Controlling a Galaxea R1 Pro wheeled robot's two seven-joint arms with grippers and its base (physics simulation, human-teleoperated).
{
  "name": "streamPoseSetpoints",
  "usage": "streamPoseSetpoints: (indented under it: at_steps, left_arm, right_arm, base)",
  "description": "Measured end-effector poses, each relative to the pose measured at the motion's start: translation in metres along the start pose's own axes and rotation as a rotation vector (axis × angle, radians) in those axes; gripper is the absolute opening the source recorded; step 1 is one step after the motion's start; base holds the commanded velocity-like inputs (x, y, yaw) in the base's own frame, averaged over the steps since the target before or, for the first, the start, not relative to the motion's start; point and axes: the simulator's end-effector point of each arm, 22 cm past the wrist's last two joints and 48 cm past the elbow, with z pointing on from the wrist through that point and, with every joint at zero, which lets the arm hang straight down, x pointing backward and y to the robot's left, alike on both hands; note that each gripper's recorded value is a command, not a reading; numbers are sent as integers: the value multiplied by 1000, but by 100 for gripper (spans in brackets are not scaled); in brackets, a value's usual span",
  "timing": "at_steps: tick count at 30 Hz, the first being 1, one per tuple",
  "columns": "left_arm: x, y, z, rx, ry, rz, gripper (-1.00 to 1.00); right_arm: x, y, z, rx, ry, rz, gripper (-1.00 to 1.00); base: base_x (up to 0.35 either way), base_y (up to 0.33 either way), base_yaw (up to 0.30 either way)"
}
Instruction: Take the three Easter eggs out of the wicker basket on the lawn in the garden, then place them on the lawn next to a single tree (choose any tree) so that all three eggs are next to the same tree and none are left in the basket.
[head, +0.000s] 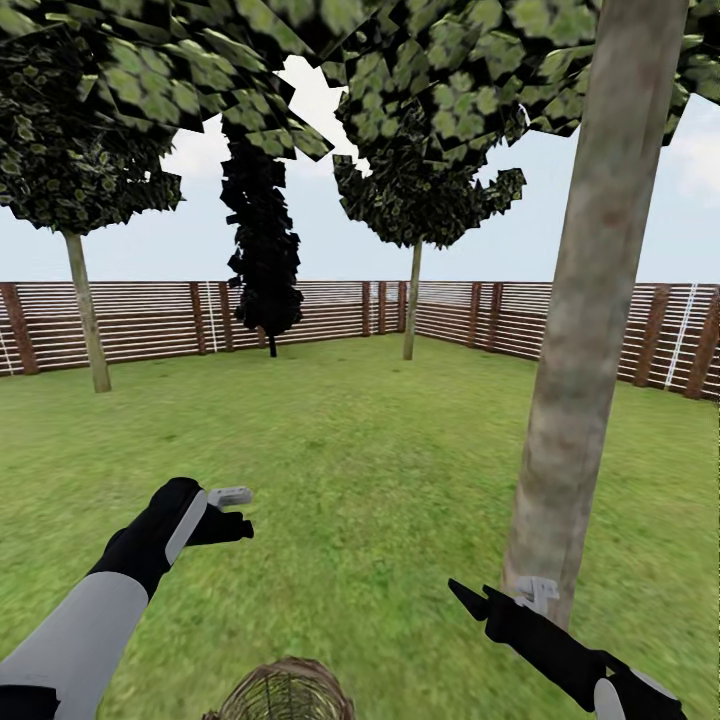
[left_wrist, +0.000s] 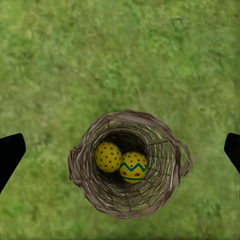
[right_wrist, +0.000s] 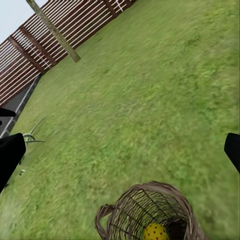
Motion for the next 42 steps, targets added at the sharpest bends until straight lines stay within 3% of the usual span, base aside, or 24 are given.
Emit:
streamPoseSetpoints:
  at_steps: [42]
  left_arm:
    - [16, 2, 26, -4, 53, -2, 100]
  right_arm:
    - [30, -26, 8, 39, 72, 53, 100]
  base:
    - [30, 0, -2]
